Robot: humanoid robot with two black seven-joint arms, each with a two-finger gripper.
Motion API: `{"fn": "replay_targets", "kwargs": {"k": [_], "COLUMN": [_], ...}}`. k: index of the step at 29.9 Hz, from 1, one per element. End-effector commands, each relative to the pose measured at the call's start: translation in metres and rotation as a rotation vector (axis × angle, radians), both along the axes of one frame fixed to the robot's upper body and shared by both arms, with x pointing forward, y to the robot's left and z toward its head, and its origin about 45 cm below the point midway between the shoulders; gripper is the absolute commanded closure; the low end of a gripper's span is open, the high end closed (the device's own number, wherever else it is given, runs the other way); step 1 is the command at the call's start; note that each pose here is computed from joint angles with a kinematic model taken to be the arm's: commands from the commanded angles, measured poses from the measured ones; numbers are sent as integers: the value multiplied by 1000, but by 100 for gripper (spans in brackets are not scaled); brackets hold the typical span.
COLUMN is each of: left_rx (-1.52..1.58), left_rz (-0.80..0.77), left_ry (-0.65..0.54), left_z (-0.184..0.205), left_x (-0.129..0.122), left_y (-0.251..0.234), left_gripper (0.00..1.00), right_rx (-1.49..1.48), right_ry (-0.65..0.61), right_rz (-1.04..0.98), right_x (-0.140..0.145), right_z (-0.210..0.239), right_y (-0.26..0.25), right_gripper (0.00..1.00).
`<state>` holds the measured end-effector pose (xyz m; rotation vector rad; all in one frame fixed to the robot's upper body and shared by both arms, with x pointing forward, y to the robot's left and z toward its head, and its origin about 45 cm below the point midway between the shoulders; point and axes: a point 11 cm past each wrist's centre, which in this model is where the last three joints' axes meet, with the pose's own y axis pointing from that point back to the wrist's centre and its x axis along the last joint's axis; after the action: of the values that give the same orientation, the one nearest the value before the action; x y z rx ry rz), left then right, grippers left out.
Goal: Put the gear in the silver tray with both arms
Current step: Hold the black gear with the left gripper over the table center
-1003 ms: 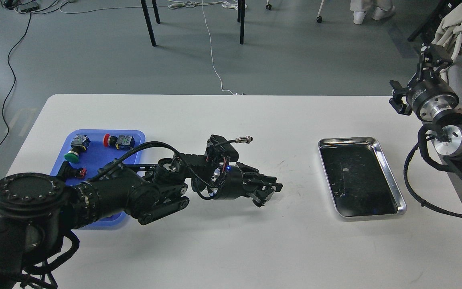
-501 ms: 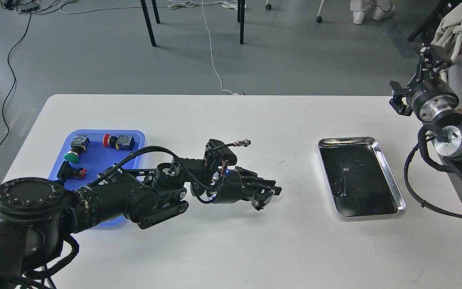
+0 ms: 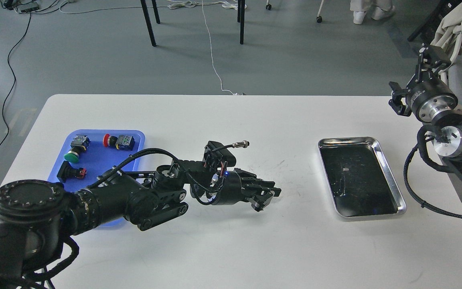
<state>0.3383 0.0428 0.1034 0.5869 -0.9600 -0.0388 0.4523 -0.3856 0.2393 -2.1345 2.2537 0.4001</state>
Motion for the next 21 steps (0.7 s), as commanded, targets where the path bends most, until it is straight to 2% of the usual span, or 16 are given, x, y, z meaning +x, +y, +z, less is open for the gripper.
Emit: {"fn": "replay_targets", "kwargs": {"k": [1, 12, 21], "left_rx": [-8, -21, -101], "left_rz": [10, 22, 72], "left_ry": [9, 16, 29], "left_z": [1, 4, 26], "left_x": [1, 3, 16], "left_y": [0, -1, -10], "left_gripper": [71, 67, 61], "right_rx": [-2, -3, -54], "right_ry": [2, 3, 28], "right_rz": [0, -1, 12], "right_x": [0, -1, -5], "right_z": [0, -1, -3], "right_y": [0, -1, -8], "right_gripper": [1, 1, 1]}}
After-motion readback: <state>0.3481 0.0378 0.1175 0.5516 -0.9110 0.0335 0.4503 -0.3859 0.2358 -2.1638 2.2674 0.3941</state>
